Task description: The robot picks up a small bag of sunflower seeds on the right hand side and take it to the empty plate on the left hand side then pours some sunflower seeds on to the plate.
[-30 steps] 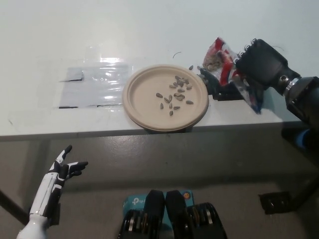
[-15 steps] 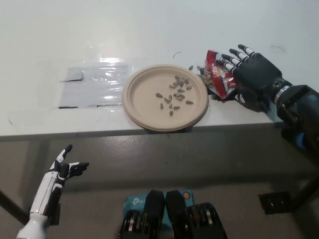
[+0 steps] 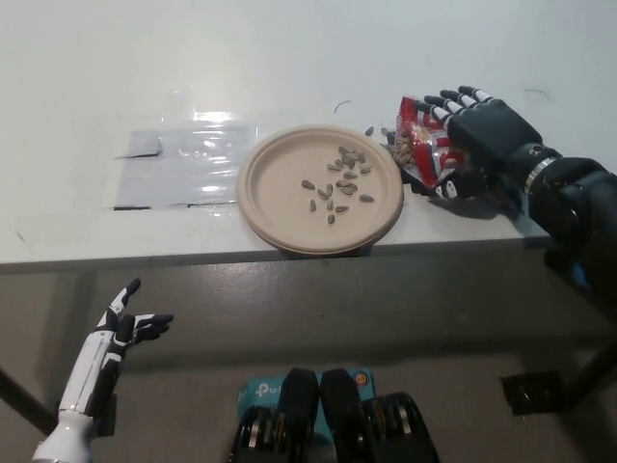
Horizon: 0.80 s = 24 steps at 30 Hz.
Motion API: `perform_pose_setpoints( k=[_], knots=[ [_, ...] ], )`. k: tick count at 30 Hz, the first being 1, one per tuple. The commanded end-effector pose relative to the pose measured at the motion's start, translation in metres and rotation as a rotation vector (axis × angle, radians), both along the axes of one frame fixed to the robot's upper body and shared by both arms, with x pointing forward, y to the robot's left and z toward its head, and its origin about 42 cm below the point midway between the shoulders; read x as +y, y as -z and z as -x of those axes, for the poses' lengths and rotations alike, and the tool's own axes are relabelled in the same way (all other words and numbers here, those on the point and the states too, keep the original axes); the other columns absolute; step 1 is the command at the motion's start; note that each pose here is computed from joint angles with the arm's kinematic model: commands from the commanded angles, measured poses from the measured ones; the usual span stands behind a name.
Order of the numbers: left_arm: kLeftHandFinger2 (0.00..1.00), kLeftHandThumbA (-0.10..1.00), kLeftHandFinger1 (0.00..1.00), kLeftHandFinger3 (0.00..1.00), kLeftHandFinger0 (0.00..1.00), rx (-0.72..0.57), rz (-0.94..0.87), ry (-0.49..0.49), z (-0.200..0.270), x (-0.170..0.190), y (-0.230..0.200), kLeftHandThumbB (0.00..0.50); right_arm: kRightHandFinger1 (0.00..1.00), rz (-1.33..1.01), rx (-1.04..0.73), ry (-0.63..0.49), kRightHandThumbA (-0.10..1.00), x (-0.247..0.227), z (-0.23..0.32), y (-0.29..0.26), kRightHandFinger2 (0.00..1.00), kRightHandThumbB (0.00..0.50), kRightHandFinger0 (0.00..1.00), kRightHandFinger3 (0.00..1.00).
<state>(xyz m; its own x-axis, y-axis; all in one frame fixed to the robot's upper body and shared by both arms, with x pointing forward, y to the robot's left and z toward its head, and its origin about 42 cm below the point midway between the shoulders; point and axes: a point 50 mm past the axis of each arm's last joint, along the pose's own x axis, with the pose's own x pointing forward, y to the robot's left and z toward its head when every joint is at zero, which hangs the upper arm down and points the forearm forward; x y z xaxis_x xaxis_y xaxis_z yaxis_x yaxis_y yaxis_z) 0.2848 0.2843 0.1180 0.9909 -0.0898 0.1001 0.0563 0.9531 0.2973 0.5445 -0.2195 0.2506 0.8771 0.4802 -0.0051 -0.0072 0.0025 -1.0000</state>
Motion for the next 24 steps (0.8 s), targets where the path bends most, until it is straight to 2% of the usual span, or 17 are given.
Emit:
perform_pose_setpoints(
  k=[1, 5, 7, 10, 12, 14, 15, 16, 17, 18, 19, 20, 22, 23, 24],
  knots=[
    [0.68, 1.0, 0.71, 1.0, 0.81, -0.041, -0.003, 0.011, -0.002, 0.003, -0.012, 0.223, 1.0, -0.316, 0.188, -0.069, 0.87, -0.014, 0.023, -0.123, 1.0, 0.5, 1.0, 1.0],
    [0.66, 1.0, 0.7, 1.0, 0.79, -0.052, 0.0, 0.012, -0.003, 0.004, -0.012, 0.206, 1.0, -0.362, 0.258, -0.125, 0.86, -0.016, 0.046, -0.145, 1.0, 0.5, 1.0, 1.0],
    [0.67, 1.0, 0.69, 1.0, 0.78, -0.051, -0.007, 0.002, -0.004, 0.003, -0.012, 0.214, 1.0, -0.374, 0.286, -0.142, 0.85, -0.017, 0.054, -0.149, 1.0, 0.5, 1.0, 1.0],
    [0.69, 1.0, 0.71, 1.0, 0.78, -0.064, -0.008, -0.004, -0.006, 0.003, -0.015, 0.193, 1.0, -0.399, 0.365, -0.18, 0.75, -0.018, 0.063, -0.153, 1.0, 0.5, 1.0, 1.0],
    [0.69, 1.0, 0.71, 1.0, 0.79, -0.062, 0.006, -0.004, -0.006, 0.003, -0.015, 0.205, 1.0, -0.405, 0.391, -0.196, 0.71, -0.021, 0.069, -0.153, 1.0, 0.5, 1.0, 1.0],
    [0.69, 1.0, 0.73, 1.0, 0.81, -0.07, 0.023, -0.004, -0.008, 0.003, -0.016, 0.215, 1.0, -0.412, 0.399, -0.204, 0.76, -0.028, 0.077, -0.155, 1.0, 0.5, 1.0, 1.0],
    [0.69, 1.0, 0.73, 1.0, 0.82, -0.072, 0.028, -0.004, -0.008, 0.003, -0.016, 0.226, 1.0, -0.474, 0.399, -0.227, 0.72, -0.029, 0.082, -0.157, 1.0, 0.5, 1.0, 1.0],
    [0.68, 1.0, 0.73, 1.0, 0.83, -0.073, 0.033, -0.006, -0.008, 0.002, -0.017, 0.227, 1.0, -0.553, 0.35, -0.255, 0.97, -0.034, 0.094, -0.164, 1.0, 0.476, 1.0, 1.0],
    [0.68, 1.0, 0.73, 1.0, 0.83, -0.075, 0.031, -0.007, -0.009, 0.0, -0.016, 0.232, 1.0, -0.577, 0.253, -0.252, 1.0, -0.039, 0.107, -0.17, 1.0, 0.473, 1.0, 1.0],
    [0.68, 1.0, 0.73, 1.0, 0.83, -0.076, 0.036, -0.007, -0.01, -0.001, -0.015, 0.234, 1.0, -0.605, 0.206, -0.26, 1.0, -0.041, 0.113, -0.173, 1.0, 0.465, 1.0, 1.0],
    [0.68, 1.0, 0.74, 1.0, 0.83, -0.077, 0.046, -0.006, -0.011, -0.005, -0.014, 0.235, 1.0, -0.664, 0.086, -0.29, 1.0, -0.045, 0.128, -0.176, 1.0, 0.418, 1.0, 1.0],
    [0.69, 1.0, 0.74, 1.0, 0.82, -0.083, 0.063, -0.002, -0.013, -0.012, -0.012, 0.233, 1.0, -0.736, -0.063, -0.309, 1.0, -0.05, 0.154, -0.179, 1.0, 0.435, 1.0, 1.0],
    [0.71, 1.0, 0.74, 1.0, 0.79, -0.093, 0.081, 0.009, -0.016, -0.02, -0.009, 0.234, 1.0, -0.828, -0.276, -0.409, 1.0, -0.048, 0.201, -0.173, 1.0, 0.358, 1.0, 1.0],
    [0.73, 1.0, 0.74, 1.0, 0.77, -0.099, 0.1, 0.017, -0.017, -0.022, -0.006, 0.235, 1.0, -0.888, -0.358, -0.451, 1.0, -0.044, 0.23, -0.161, 1.0, 0.359, 1.0, 1.0],
    [0.74, 1.0, 0.74, 1.0, 0.77, -0.098, 0.109, 0.018, -0.018, -0.025, -0.004, 0.235, 1.0, -0.889, -0.364, -0.454, 1.0, -0.044, 0.233, -0.162, 1.0, 0.36, 1.0, 1.0]
  ],
)
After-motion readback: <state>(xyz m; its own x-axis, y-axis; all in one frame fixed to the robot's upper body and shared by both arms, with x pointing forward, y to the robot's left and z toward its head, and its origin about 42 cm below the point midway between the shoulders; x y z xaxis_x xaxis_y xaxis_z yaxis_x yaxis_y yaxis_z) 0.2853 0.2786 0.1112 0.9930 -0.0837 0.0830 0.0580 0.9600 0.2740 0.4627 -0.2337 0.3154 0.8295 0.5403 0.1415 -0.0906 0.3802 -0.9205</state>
